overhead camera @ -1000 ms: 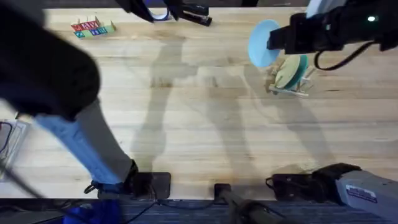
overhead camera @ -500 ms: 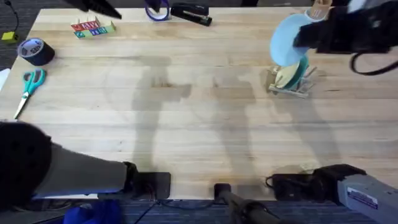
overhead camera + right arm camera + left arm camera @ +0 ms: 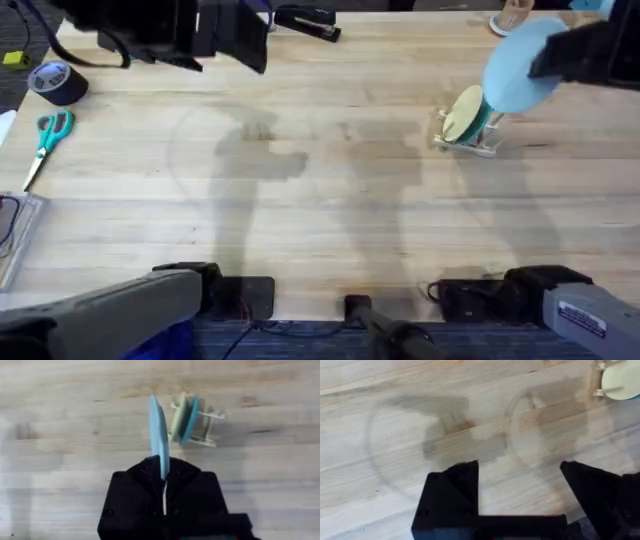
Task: Pick up the plates from the table one by one and place each into a slot on the dish rack.
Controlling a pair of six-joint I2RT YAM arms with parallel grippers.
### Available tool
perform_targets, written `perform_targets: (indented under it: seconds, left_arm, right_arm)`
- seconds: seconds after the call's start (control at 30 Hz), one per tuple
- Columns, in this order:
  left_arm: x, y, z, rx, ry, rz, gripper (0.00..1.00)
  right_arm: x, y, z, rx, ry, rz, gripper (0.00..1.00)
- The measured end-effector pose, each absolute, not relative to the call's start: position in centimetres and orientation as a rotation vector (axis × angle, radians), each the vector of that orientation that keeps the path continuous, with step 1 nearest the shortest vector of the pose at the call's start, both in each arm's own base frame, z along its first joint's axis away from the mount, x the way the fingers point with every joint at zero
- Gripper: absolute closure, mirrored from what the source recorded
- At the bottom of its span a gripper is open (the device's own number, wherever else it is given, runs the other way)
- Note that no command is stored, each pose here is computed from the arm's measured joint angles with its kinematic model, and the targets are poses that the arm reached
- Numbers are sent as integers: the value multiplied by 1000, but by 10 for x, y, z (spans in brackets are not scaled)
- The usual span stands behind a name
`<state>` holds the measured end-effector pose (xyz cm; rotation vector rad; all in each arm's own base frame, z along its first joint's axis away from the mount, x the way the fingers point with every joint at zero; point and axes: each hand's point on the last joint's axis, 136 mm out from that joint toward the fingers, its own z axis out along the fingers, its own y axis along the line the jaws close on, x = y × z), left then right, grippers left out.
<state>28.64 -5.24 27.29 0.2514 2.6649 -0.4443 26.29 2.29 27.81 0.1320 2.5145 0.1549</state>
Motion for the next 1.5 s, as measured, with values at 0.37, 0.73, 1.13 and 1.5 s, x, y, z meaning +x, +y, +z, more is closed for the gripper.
perform_targets:
  seconds: [0.37,0.73,1.13,1.5]
  left_arm:
    - [295,-46,245,243,2731,-408,6]
    - [295,-46,245,246,2731,-404,6]
    - [295,-46,245,247,2731,-402,6]
    - [295,-46,245,247,2731,-402,6]
  right_arm:
    - [238,-30,270,437,2548,-194,970]
    - [244,-42,270,563,2509,-264,970]
    - [278,-39,224,563,2674,-325,970]
    - [300,-24,197,500,2766,-240,970]
